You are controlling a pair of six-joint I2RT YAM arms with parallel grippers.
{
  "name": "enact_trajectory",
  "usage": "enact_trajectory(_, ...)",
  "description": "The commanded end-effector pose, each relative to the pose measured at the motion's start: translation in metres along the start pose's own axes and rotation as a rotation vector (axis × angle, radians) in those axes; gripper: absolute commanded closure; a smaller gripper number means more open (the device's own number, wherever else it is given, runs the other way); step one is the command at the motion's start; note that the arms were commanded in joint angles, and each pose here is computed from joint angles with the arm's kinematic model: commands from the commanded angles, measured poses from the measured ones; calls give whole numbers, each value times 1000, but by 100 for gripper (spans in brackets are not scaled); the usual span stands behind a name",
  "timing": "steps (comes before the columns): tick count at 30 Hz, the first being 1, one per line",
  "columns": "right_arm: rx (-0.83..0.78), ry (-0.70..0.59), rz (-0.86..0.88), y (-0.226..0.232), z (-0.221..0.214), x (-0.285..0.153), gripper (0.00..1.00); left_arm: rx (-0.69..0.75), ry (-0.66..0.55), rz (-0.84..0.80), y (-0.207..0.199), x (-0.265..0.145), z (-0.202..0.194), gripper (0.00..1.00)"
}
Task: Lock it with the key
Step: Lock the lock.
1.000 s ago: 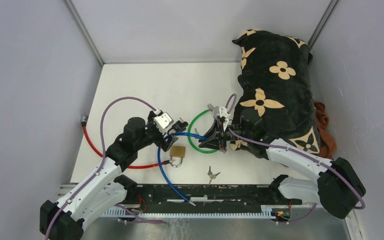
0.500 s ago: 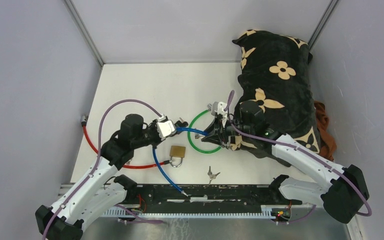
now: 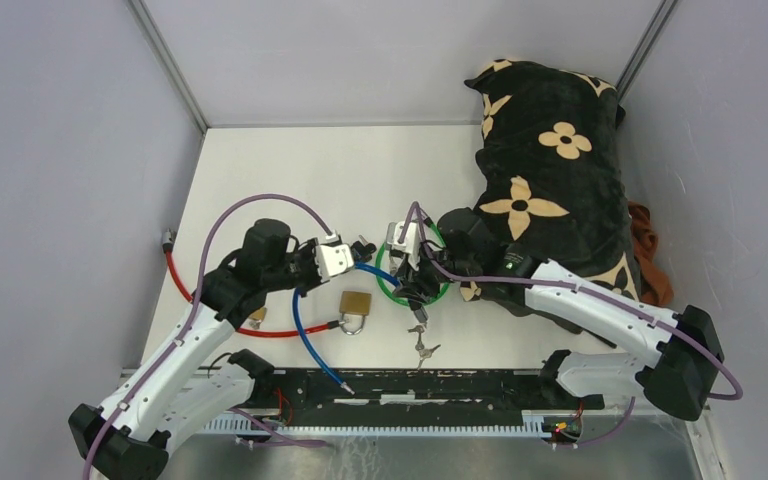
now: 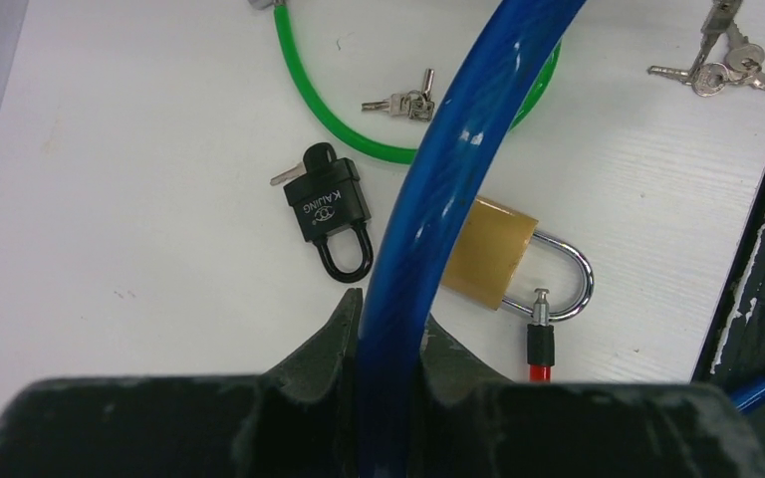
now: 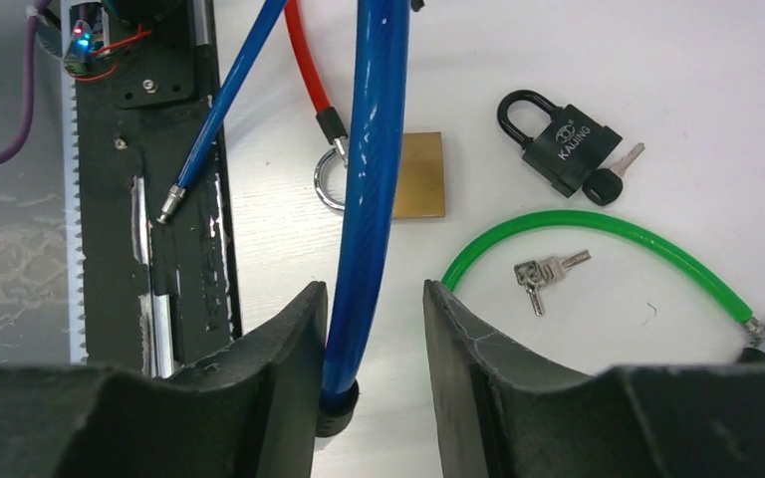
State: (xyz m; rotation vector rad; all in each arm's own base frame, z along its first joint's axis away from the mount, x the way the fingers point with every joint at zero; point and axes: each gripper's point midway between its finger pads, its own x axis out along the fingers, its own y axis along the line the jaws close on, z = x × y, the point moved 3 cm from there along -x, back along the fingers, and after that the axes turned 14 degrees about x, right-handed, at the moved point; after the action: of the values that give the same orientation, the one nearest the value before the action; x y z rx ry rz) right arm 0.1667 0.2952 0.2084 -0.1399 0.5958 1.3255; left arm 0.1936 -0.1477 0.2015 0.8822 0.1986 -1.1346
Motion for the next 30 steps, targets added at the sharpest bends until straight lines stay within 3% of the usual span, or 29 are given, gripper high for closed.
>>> enact_trajectory(1,19,-65,-77,-9,21,3,57,49,-75,30,14,-9,22,98)
enact_trajectory(3,52,-45,-66,-10,13,12,61,39,-90,30,14,-9,25,98)
enact_trajectory(4,65,-32,-69,-12,10,15,68,30,-97,31,14,-10,27,98)
enact_trajectory(6,79,-23,-88,-16,6,17,97,18,-109,34,15,-12,30,98)
enact_trajectory(7,80,-30,-93,-16,7,16,100,10,-114,38,15,-13,32,98)
enact_trajectory(9,83,-69,-93,-14,17,10,100,-44,-129,43,14,-15,36,98)
enact_trajectory(10,81,-112,-83,-12,27,4,100,-99,-136,53,14,-16,38,87)
enact_trajectory(12,80,-245,-24,-7,52,-17,100,-225,-160,75,14,-17,43,51)
enact_trajectory(15,68,-460,98,2,90,-62,100,-338,-233,104,15,-20,55,32)
enact_trajectory(21,-53,-611,153,13,128,-122,100,-453,-330,225,25,-33,56,24)
enact_trajectory(30,-234,-716,137,27,171,-186,100,-456,-389,392,37,-51,46,20)
